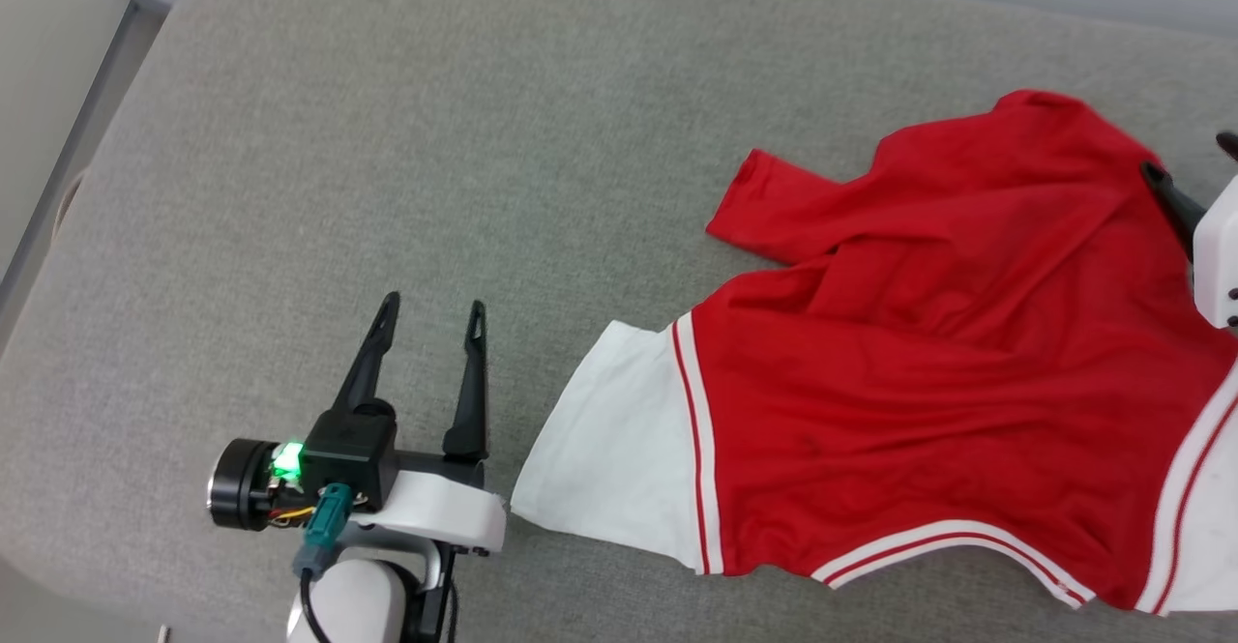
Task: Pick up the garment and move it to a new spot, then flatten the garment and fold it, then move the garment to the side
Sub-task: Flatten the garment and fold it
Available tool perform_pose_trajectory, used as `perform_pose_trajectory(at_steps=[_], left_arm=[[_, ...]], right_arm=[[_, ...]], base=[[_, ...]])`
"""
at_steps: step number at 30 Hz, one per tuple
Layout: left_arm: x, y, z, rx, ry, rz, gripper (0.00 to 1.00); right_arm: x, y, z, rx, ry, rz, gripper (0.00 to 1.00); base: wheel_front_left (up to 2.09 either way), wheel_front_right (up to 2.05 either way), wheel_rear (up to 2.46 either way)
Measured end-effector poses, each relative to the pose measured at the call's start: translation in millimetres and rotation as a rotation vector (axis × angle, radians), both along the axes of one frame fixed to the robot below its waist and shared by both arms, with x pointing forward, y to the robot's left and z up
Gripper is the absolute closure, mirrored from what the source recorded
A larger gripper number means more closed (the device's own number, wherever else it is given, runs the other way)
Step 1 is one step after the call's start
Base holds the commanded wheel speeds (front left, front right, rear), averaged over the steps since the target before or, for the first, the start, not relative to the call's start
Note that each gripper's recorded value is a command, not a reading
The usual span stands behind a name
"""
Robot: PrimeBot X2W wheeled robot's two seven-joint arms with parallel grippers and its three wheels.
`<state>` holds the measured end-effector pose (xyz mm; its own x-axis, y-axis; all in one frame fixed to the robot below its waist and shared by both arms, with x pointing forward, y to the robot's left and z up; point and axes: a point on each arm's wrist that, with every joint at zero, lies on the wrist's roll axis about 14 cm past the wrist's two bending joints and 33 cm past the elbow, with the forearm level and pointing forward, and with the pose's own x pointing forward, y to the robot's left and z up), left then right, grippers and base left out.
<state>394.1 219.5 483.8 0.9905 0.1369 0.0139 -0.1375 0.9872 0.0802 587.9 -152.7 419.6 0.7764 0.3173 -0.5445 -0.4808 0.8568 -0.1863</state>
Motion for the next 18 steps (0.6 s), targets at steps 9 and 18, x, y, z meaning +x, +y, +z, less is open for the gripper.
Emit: perform_pose_trajectory(at_steps=[9, 18], left_arm=[[-6, -6, 23, 0.002, -0.064, -0.071, 0.00], [-5, -10, 35, 0.022, -0.078, -0.185, 0.00]], right_arm=[[-21, -15, 76, 0.169, -0.346, -0.019, 0.00], [-69, -19, 107, 0.311, -0.512, -0.089, 0.00]], base=[[0.00, 0.00, 0.00], [0.00, 0.00, 0.00]])
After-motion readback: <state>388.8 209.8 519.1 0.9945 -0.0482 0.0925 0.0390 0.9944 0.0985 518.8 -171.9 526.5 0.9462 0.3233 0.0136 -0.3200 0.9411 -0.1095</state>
